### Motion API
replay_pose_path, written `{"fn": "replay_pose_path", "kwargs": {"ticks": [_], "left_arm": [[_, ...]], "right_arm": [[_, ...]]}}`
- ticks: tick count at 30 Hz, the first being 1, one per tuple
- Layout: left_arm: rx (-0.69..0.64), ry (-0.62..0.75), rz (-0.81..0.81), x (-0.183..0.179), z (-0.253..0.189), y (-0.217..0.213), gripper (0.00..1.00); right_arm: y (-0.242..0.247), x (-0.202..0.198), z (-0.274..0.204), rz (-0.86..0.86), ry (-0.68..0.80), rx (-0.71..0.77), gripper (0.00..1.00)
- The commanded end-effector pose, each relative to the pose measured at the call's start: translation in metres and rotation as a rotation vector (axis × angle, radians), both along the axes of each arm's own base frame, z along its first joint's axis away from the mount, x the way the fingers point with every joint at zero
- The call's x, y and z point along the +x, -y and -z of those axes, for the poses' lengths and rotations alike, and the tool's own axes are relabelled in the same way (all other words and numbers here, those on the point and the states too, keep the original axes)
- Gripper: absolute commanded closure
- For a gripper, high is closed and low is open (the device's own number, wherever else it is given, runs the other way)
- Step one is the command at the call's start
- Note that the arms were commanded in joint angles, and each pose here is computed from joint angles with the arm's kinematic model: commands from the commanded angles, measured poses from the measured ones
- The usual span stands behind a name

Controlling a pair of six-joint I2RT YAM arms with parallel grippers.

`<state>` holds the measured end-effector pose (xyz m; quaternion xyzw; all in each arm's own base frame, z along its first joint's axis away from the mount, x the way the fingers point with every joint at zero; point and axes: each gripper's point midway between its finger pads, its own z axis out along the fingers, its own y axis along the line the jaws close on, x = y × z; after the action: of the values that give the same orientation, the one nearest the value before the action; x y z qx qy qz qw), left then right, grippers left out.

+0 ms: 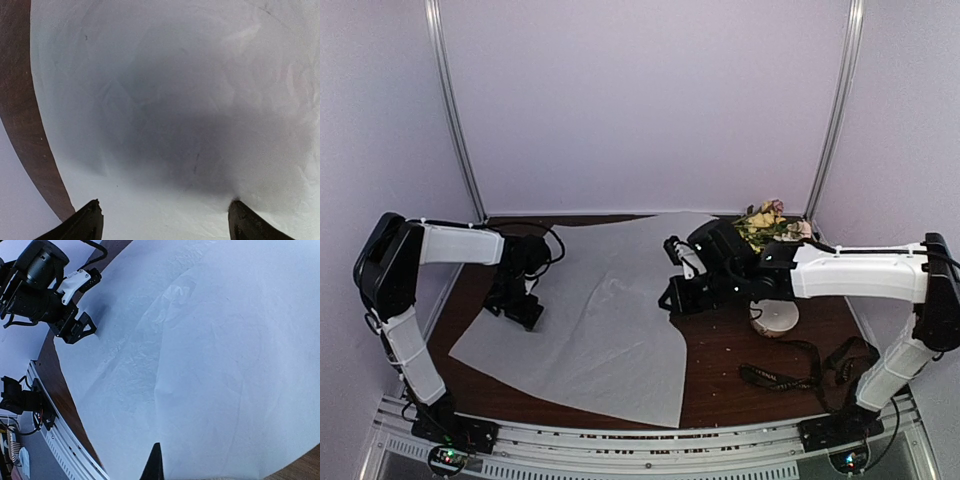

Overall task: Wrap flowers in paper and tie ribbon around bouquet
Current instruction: Adjust the flattened wrapping paper at the center of the board, then pick up the fake flower from the corner of the board.

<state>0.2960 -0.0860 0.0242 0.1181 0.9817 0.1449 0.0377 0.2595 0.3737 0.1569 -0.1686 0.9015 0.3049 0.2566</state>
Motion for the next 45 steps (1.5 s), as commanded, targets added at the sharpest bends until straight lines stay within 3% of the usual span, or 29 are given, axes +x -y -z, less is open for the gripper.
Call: {"fn": "replay_pose_path", "kwargs": {"ticks": [1,13,18,24,29,34,40,45], "left_arm": [[0.031,0.022,0.000,0.020,0.011,-0.003,0.10],[0.070,0.116,0.074,0.094,-0.005,0.018,0.10],[0.094,0.125,0.099,0.108,-0.005,0.021,0.10],[0.138,0.161,0.110,0.119,-0.018,0.013,0.10],[0.082,0.244,0.140,0.133,-0.051,0.023,0.08],[0.012,0.335,0.174,0.145,-0.104,0.037,0.06],[-0.069,0.328,0.224,0.110,-0.158,0.048,0.05],[-0.122,0.347,0.257,0.081,-0.181,0.043,0.04]], "right_arm": [[0.043,-0.016,0.022,0.061,0.033,-0.173,1.00],[0.049,-0.070,0.049,0.017,-0.057,-0.178,0.99],[0.054,-0.080,0.057,-0.002,-0.073,-0.235,0.88],[0.063,-0.075,0.029,0.003,-0.014,-0.237,0.71],[0.093,-0.032,-0.029,0.118,0.097,-0.236,0.64],[0.143,0.027,-0.088,0.319,0.180,-0.134,0.59],[0.201,0.098,-0.146,0.576,0.305,0.003,0.58],[0.220,0.154,-0.148,0.679,0.305,-0.003,0.58]]}}
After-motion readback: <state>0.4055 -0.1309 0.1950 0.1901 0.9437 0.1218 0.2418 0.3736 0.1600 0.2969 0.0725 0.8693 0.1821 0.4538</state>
